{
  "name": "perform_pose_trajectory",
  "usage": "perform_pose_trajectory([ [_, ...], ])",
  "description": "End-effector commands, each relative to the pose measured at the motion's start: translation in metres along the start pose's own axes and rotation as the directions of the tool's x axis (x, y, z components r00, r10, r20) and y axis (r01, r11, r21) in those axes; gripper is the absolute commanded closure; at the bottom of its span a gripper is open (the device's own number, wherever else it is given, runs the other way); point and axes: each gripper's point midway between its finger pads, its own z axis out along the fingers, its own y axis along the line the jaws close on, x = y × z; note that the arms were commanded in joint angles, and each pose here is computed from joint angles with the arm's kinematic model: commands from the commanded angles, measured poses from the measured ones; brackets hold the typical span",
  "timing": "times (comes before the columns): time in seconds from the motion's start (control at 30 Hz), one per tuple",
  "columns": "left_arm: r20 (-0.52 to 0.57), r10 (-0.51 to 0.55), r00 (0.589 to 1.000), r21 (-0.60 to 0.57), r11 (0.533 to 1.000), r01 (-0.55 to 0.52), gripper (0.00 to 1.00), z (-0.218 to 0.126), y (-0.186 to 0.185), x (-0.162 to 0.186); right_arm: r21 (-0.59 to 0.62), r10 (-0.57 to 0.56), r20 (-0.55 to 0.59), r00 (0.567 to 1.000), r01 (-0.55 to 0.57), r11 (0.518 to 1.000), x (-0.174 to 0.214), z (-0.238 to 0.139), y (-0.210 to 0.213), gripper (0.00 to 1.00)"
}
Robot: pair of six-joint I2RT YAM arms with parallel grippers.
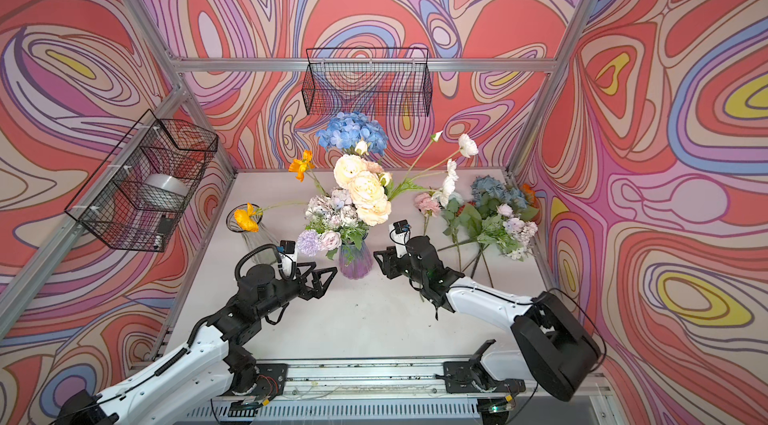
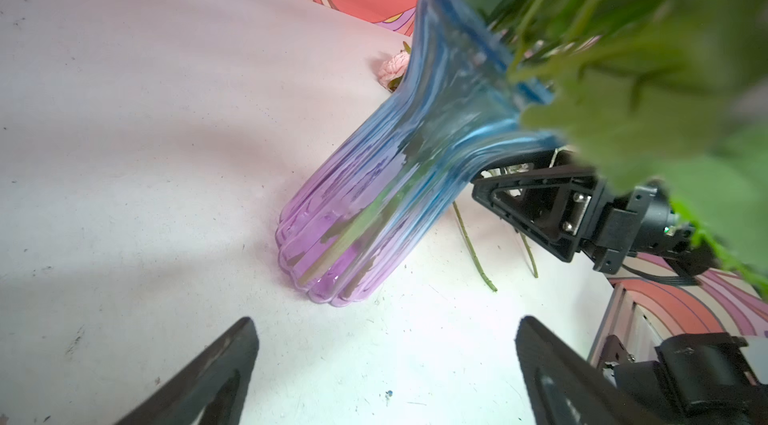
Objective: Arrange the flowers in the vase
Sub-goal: 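Open the right gripper to release the pink roses and withdraw it, then move the right gripper to the loose pink flower and close on its stem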
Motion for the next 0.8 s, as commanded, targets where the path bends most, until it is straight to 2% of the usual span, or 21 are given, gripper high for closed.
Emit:
perform_pose_trajectory([
  [0.0,0.1,0.044,0.994,0.002,0.999,-0.044,0.0,0.006,0.0,-0.014,-0.063,0.06,0.024,0.998,-0.058,0.996,-0.01,0.014,0.013,0.5],
  [0.13,0.106,0.041,0.994,0.015,0.999,-0.043,0.0,0.015,0.001,-0.01,-0.056,0.075,0.015,0.997,-0.074,0.996,-0.002,0.024,0.007,0.5],
  [0.33,0.077,0.034,0.996,0.017,0.999,-0.035,0.0,0.025,0.003,0.002,-0.108,0.125,0.007,0.992,-0.123,0.987,0.003,0.035,0.012,0.5],
  [0.77,0.064,0.05,0.997,0.005,0.999,-0.05,0.0,0.021,-0.003,0.003,-0.084,0.1,0.07,0.993,-0.094,0.992,-0.026,0.074,0.008,0.5],
])
